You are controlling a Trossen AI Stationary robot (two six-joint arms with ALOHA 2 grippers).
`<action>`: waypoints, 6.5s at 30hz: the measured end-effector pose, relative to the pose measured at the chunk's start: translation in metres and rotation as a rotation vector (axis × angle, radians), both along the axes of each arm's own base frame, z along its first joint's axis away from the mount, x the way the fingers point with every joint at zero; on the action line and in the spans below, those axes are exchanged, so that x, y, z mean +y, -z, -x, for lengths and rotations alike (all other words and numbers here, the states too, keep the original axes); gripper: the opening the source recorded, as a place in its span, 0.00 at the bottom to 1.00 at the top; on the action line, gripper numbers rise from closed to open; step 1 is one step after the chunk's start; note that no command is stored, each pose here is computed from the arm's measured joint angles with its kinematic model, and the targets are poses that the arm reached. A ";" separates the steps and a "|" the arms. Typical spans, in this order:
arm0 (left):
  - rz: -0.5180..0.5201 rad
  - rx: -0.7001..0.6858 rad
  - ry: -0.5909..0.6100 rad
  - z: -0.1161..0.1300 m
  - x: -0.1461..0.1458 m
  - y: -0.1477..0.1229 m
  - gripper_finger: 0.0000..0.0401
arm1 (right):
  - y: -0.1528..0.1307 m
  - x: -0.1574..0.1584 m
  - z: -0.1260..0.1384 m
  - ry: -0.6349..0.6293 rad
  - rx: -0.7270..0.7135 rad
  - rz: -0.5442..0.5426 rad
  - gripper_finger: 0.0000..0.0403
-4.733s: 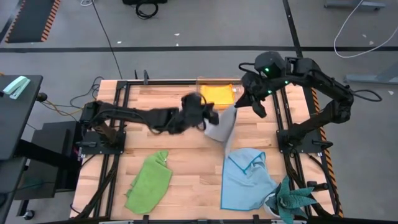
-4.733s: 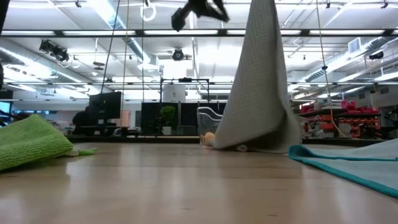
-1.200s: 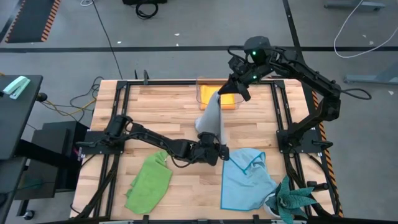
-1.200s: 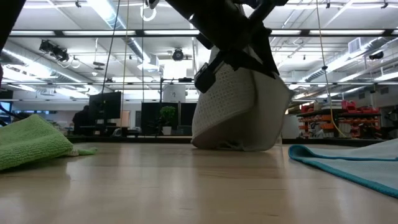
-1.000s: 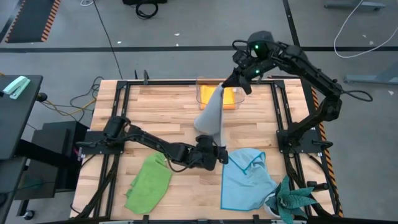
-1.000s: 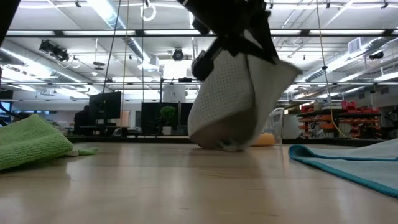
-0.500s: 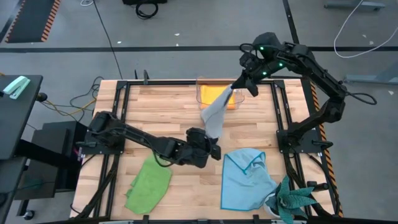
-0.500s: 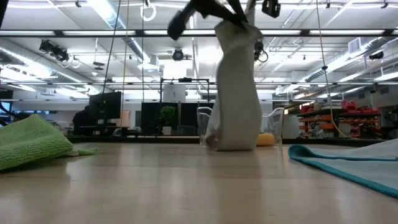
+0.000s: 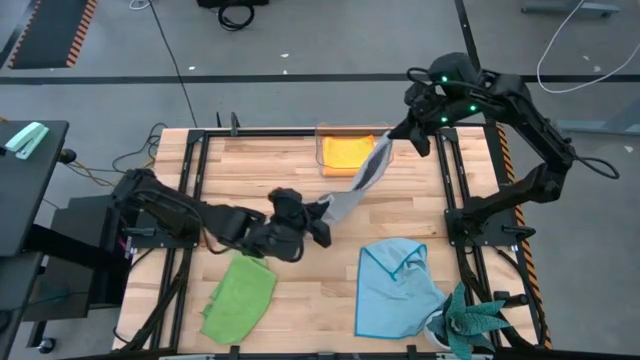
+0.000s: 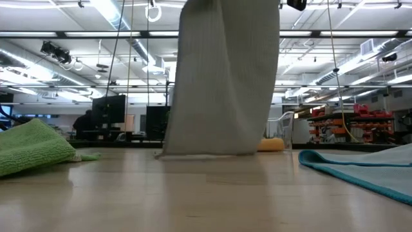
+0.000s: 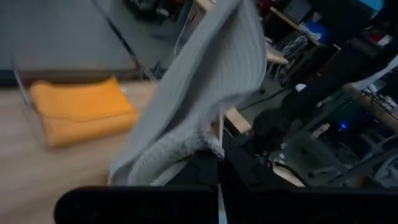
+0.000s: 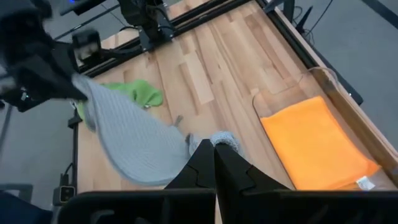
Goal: Fold microfiber towels
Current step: Fold the gray microfiber cloth
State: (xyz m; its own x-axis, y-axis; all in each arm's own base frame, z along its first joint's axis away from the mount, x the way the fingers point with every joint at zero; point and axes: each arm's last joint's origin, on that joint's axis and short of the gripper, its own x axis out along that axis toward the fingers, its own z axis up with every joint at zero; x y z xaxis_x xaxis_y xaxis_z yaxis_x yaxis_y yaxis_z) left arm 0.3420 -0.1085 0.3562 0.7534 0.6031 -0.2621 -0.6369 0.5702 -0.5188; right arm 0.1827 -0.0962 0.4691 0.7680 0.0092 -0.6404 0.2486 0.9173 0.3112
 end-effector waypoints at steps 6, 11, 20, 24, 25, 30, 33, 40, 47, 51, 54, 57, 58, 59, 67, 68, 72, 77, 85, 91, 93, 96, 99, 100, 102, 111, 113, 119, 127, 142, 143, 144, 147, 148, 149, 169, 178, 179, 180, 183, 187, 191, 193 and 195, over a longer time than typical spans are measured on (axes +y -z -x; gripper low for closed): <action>-0.116 -0.009 -0.023 0.026 0.003 -0.031 0.02 | -0.003 0.005 0.010 0.012 0.010 0.024 0.00; -0.211 -0.020 -0.081 0.049 0.002 -0.054 0.02 | -0.007 0.010 0.019 0.054 0.008 0.058 0.00; -0.330 0.003 -0.083 0.060 0.006 -0.075 0.02 | 0.010 -0.008 -0.011 0.106 0.087 -0.021 0.00; -0.333 0.004 -0.078 0.061 0.005 -0.076 0.02 | 0.018 -0.009 -0.021 0.025 0.133 0.015 0.00; -0.334 0.003 -0.074 0.062 0.004 -0.076 0.02 | 0.018 -0.010 -0.022 0.013 0.133 0.024 0.00; -0.321 -0.010 -0.061 0.063 0.000 -0.076 0.02 | 0.021 -0.006 -0.015 -0.045 0.194 0.049 0.01; -0.318 -0.013 -0.061 0.063 0.000 -0.076 0.02 | 0.025 -0.004 -0.011 -0.082 0.245 0.043 0.02; -0.311 -0.020 -0.048 0.063 -0.001 -0.077 0.02 | 0.029 0.001 -0.002 -0.132 0.324 0.050 0.08; -0.284 -0.047 0.004 0.062 -0.002 -0.077 0.02 | 0.023 0.014 0.014 -0.173 0.303 0.132 0.14; -0.283 -0.048 0.013 0.063 -0.002 -0.078 0.02 | 0.019 0.019 0.020 -0.181 0.282 0.147 0.20; -0.270 -0.059 0.040 0.066 -0.001 -0.080 0.02 | 0.016 0.026 0.023 -0.203 0.266 0.159 0.26; -0.254 -0.069 0.067 0.066 0.000 -0.081 0.02 | 0.015 0.035 0.019 -0.261 0.245 0.168 0.33; -0.253 -0.069 0.071 0.066 0.001 -0.081 0.02 | 0.016 0.039 0.014 -0.289 0.236 0.172 0.35; -0.252 -0.072 0.075 0.066 0.001 -0.081 0.02 | 0.016 0.044 0.009 -0.322 0.229 0.178 0.37; -0.241 -0.090 0.064 0.068 0.011 -0.086 0.02 | 0.029 0.078 -0.040 -0.508 0.222 0.184 0.45; -0.241 -0.091 0.064 0.068 0.011 -0.087 0.02 | 0.033 0.081 -0.045 -0.507 0.242 0.181 0.45; -0.236 -0.102 0.046 0.068 0.018 -0.089 0.02 | 0.044 0.083 -0.064 -0.516 0.292 0.189 0.44; -0.233 -0.111 0.013 0.068 0.029 -0.092 0.02 | 0.057 0.079 -0.083 -0.474 0.345 0.167 0.43; -0.259 -0.083 -0.058 0.063 0.054 -0.093 0.02 | 0.058 0.071 -0.093 -0.175 0.364 0.257 0.43; -0.269 -0.065 -0.075 0.057 0.081 -0.093 0.02 | 0.052 0.069 -0.106 -0.103 0.238 0.257 0.43; -0.267 -0.065 -0.066 0.056 0.088 -0.092 0.02 | 0.053 0.068 -0.112 -0.076 0.214 0.243 0.43; -0.266 -0.064 -0.063 0.055 0.096 -0.092 0.02 | 0.060 0.067 -0.121 -0.039 0.229 0.239 0.43; -0.270 -0.059 -0.056 0.054 0.101 -0.092 0.02 | 0.069 0.065 -0.131 -0.024 0.267 0.263 0.43; -0.271 -0.059 -0.048 0.054 0.103 -0.092 0.02 | 0.072 0.062 -0.134 -0.017 0.283 0.279 0.43; -0.270 -0.059 -0.033 0.053 0.106 -0.092 0.02 | 0.077 0.058 -0.139 0.007 0.306 0.298 0.43; -0.274 -0.056 0.001 0.052 0.116 -0.092 0.02 | 0.072 0.029 -0.126 0.107 0.322 0.295 0.42; -0.273 -0.057 0.006 0.052 0.118 -0.092 0.02 | 0.067 0.027 -0.119 0.127 0.307 0.291 0.42; -0.272 -0.057 0.006 0.051 0.124 -0.092 0.02 | 0.061 0.027 -0.113 0.146 0.291 0.296 0.42; -0.270 -0.071 0.024 0.051 0.125 -0.093 0.02 | 0.068 0.025 -0.122 0.130 0.309 0.305 0.42; -0.272 -0.077 0.023 0.051 0.125 -0.094 0.02 | 0.072 0.019 -0.123 0.156 0.298 0.298 0.42; -0.272 -0.082 0.023 0.051 0.125 -0.094 0.02 | 0.072 0.018 -0.123 0.159 0.300 0.298 0.42; -0.274 -0.089 0.028 0.051 0.125 -0.095 0.02 | 0.072 0.017 -0.123 0.161 0.300 0.298 0.42; -0.295 -0.116 0.038 0.050 0.124 -0.099 0.02 | 0.072 0.017 -0.123 0.167 0.300 0.294 0.42; -0.300 -0.124 0.043 0.050 0.124 -0.100 0.02 | 0.072 0.017 -0.123 0.166 0.300 0.294 0.42; -0.307 -0.126 0.044 0.050 0.125 -0.101 0.02 | 0.072 0.017 -0.123 0.165 0.299 0.294 0.42; -0.329 -0.154 0.030 0.058 0.127 -0.108 0.02 | 0.101 0.015 -0.132 0.118 0.311 0.259 0.42; -0.329 -0.154 0.031 0.058 0.127 -0.108 0.02 | 0.100 0.006 -0.130 0.151 0.313 0.253 0.39; -0.329 -0.154 0.031 0.058 0.127 -0.108 0.02 | 0.101 0.006 -0.129 0.152 0.314 0.253 0.38; -0.329 -0.156 0.031 0.058 0.127 -0.108 0.02 | 0.101 0.005 -0.129 0.154 0.315 0.252 0.37; -0.332 -0.158 0.030 0.058 0.127 -0.109 0.02 | 0.101 0.005 -0.129 0.153 0.317 0.250 0.33; -0.332 -0.158 0.030 0.058 0.127 -0.109 0.02 | 0.100 0.004 -0.129 0.157 0.307 0.251 0.30; -0.332 -0.159 0.032 0.058 0.127 -0.109 0.02 | 0.100 0.003 -0.129 0.157 0.305 0.256 0.25; -0.332 -0.163 0.035 0.058 0.127 -0.109 0.02 | 0.100 0.002 -0.129 0.145 0.307 0.269 0.20; -0.332 -0.168 0.034 0.058 0.127 -0.110 0.02 | 0.100 0.002 -0.129 0.129 0.310 0.283 0.13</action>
State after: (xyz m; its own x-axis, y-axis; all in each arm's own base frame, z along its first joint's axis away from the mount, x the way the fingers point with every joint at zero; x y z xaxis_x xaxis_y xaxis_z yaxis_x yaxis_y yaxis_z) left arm 0.2844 0.0186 0.4660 0.7904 0.6082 0.0729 -0.5363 0.7446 -0.3974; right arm 0.3118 -0.0945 0.3692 0.5221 -0.2829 -0.8046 0.4089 0.9109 -0.0550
